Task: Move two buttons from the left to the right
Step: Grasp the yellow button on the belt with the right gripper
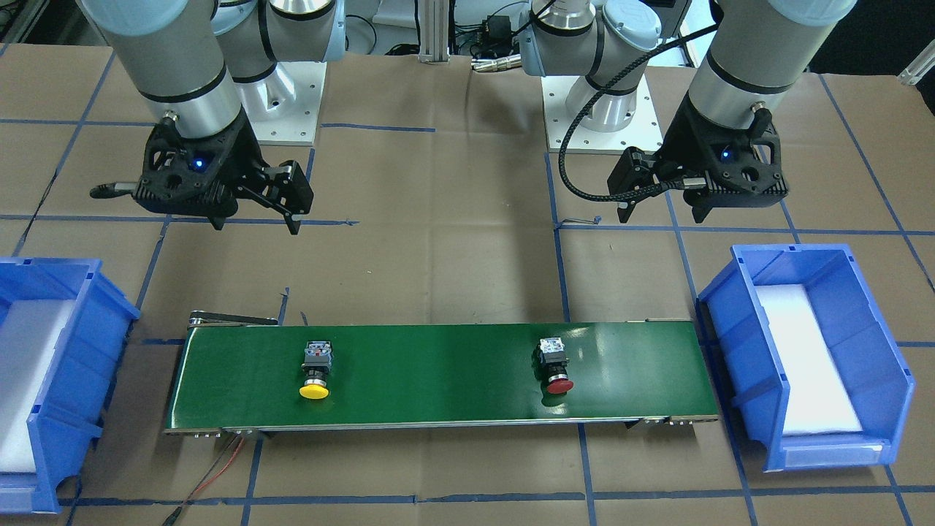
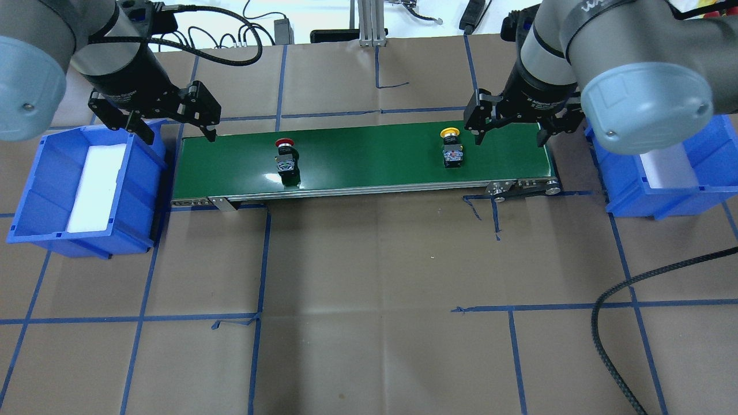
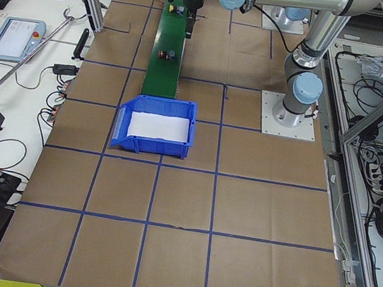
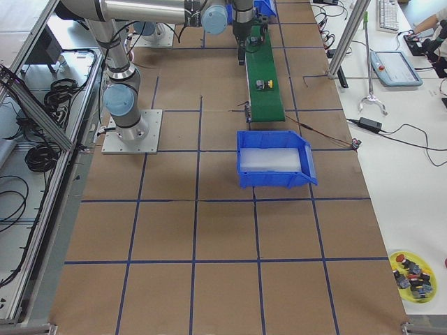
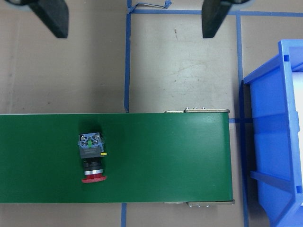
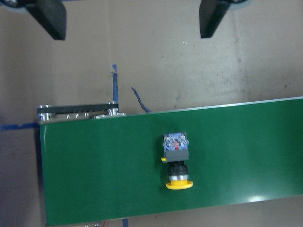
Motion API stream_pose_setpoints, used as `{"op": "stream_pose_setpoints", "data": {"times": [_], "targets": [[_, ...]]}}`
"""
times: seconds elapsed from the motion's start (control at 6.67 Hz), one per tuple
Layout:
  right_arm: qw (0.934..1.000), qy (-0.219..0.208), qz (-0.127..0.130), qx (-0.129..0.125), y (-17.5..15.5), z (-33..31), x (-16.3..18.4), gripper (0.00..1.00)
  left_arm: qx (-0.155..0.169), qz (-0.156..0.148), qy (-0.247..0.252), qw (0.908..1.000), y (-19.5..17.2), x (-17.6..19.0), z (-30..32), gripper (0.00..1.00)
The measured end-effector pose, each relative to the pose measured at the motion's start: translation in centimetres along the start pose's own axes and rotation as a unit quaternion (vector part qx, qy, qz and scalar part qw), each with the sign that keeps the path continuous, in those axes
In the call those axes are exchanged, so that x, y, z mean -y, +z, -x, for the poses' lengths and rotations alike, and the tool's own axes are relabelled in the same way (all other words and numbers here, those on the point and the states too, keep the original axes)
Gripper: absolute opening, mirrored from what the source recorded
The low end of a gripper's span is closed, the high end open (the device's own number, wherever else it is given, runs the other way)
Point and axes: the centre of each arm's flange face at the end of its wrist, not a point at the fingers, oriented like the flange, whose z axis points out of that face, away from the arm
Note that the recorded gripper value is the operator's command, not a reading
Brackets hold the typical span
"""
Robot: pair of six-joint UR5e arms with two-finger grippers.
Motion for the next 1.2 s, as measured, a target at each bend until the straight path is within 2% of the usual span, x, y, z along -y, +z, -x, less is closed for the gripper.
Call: {"op": "stream_pose_setpoints", "data": {"times": [0.15,0.45,0.9,1.2], "targets": [[0.9999,-0.002,-0.013,0.005,1.9,0.2,1.8,1.0,0.0,0.0,0.0,1.0,0.0,0.1,0.0,1.0],[0.9997,0.001,-0.023,0.007,6.0,-0.4,5.7,1.0,0.0,0.0,0.0,1.0,0.0,0.2,0.0,1.0],[0.9999,0.013,-0.004,0.003,11.1,-2.1,11.2,1.0,0.0,0.0,0.0,1.0,0.0,0.2,0.0,1.0],[0.9996,0.015,0.022,0.001,15.3,-2.2,12.3,1.0,0.0,0.0,0.0,1.0,0.0,0.2,0.0,1.0]]}}
